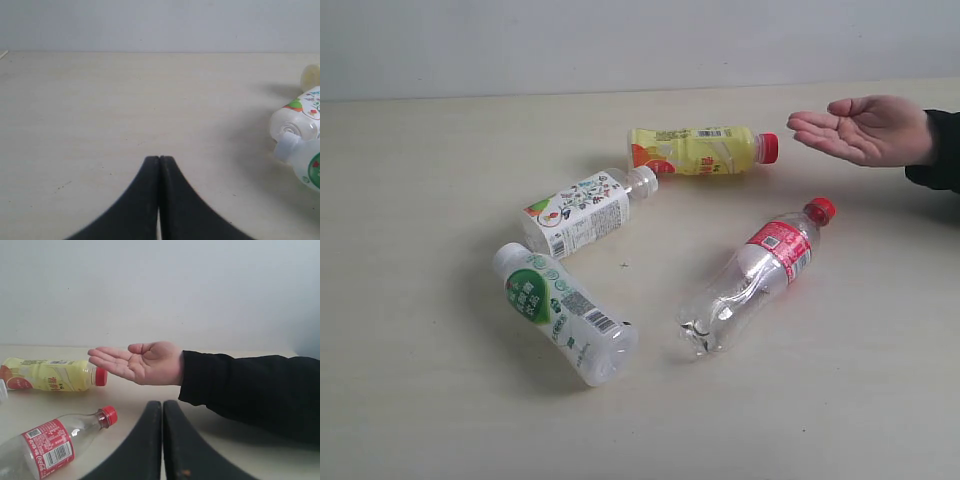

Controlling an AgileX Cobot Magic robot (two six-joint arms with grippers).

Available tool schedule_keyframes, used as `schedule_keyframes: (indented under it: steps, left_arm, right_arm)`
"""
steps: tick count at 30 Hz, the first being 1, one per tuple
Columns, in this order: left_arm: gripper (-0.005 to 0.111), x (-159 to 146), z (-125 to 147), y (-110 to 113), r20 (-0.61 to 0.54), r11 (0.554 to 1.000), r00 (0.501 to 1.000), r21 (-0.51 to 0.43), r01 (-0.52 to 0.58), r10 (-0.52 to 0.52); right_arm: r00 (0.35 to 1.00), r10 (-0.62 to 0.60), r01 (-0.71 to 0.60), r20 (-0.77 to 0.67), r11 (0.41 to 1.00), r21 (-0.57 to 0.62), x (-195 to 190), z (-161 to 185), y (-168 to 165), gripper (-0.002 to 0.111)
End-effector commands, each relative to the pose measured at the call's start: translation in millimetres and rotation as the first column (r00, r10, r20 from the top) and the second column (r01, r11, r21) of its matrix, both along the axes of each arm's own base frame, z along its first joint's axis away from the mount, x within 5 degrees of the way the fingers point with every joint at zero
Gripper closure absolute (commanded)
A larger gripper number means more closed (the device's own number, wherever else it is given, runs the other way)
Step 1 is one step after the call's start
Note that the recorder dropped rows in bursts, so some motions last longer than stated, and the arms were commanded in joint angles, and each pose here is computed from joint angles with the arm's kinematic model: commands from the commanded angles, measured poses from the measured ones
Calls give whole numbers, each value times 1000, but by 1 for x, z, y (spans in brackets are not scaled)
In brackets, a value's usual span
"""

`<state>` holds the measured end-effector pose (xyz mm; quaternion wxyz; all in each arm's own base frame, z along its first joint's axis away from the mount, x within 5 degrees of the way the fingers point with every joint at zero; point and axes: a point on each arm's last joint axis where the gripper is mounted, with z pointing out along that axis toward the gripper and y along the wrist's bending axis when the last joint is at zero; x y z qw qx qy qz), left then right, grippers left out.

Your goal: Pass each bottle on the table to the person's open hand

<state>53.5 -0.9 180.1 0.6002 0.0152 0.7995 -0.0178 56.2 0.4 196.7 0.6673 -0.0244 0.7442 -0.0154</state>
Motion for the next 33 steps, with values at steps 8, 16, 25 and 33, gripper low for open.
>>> schedule_keyframes:
  steps: [8,16,25,33]
  left_arm:
    - [107,0,1,0,13,1000,1000,-7,0,0]
    - [107,0,1,0,13,1000,1000,-7,0,0]
    - [107,0,1,0,13,1000,1000,-7,0,0]
    - [107,0,1,0,13,1000,1000,-7,0,0]
  right_arm:
    - [931,-67,-74,359,928,365,-3,33,-2,107]
    - [676,-272,-324,685,725,607,-25,99,-18,108]
    - [975,-7,-12,222,997,82,85,202,1,108]
    - [821,74,-422,-567,747,-514,195,158,14,108]
